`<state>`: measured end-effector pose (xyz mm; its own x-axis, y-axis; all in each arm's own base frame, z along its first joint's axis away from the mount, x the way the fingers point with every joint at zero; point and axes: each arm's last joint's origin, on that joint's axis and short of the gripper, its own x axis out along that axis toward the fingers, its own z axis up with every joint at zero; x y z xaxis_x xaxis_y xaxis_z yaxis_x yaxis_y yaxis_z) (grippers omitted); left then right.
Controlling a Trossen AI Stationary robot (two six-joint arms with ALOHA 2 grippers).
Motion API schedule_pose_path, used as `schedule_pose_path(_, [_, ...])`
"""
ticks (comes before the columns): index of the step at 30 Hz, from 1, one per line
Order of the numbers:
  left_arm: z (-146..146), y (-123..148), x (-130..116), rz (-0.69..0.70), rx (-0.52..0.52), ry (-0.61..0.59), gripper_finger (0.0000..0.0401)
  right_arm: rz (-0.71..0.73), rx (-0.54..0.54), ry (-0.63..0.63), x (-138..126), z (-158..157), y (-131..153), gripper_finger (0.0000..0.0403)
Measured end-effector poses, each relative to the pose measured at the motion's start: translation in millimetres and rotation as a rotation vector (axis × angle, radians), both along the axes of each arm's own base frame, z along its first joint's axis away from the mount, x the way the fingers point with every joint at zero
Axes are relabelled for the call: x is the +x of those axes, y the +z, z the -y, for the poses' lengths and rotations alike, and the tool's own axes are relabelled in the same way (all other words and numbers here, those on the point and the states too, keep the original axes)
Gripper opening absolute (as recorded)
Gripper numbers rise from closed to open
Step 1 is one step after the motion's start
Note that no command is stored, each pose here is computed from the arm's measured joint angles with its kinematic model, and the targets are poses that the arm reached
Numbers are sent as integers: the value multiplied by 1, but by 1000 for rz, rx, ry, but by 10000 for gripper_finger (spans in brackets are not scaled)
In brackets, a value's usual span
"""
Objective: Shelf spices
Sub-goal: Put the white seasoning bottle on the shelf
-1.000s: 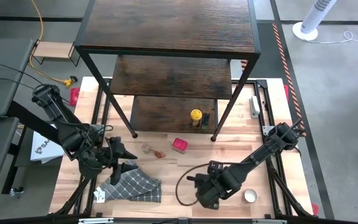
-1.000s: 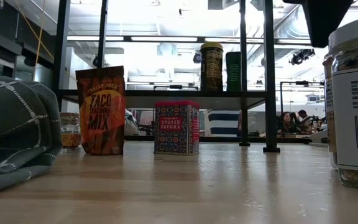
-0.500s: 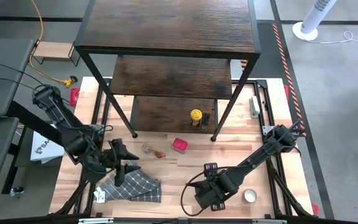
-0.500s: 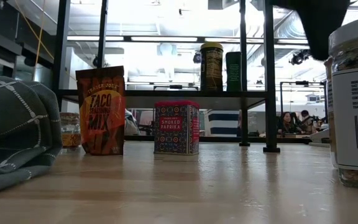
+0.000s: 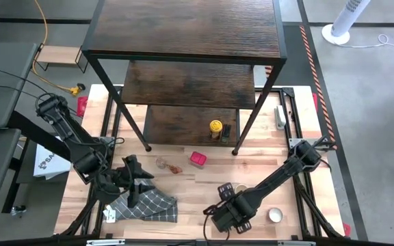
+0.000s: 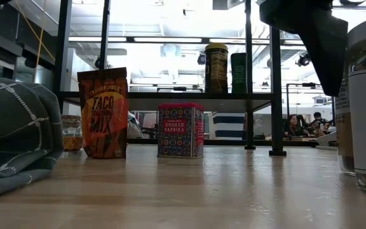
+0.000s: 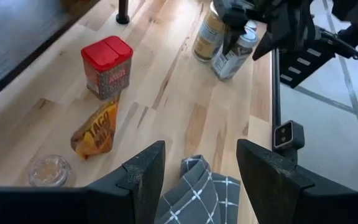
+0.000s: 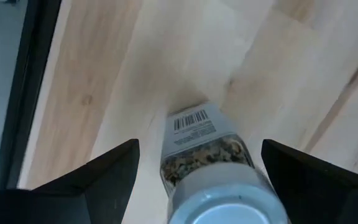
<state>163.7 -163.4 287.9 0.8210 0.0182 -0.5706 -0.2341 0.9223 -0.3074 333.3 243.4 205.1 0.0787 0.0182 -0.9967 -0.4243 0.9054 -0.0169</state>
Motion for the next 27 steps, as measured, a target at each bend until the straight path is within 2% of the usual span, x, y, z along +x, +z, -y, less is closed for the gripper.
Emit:
schedule_pose_path(6, [0,-1,0,2,7,5,196,12,-26,107,1,1,-1,333])
schedule_pose_path(10, [0,-1,0,2,8,6,196,16,-26,151,1,0,-1,313])
schedule_pose_path(14, [0,-1,0,3,9,7,196,17,-26,186,2,1,-1,268])
schedule_pose_path(19, [0,-1,0,5,10,9,196,25,-37,183,3,3,0,181])
schedule_pose_path(23, [0,0,1,19,22,25,196,30,-50,163,5,9,6,180])
schedule_pose_path(27, [-1,1,1,36,39,41,196,86,-108,115,10,21,31,180])
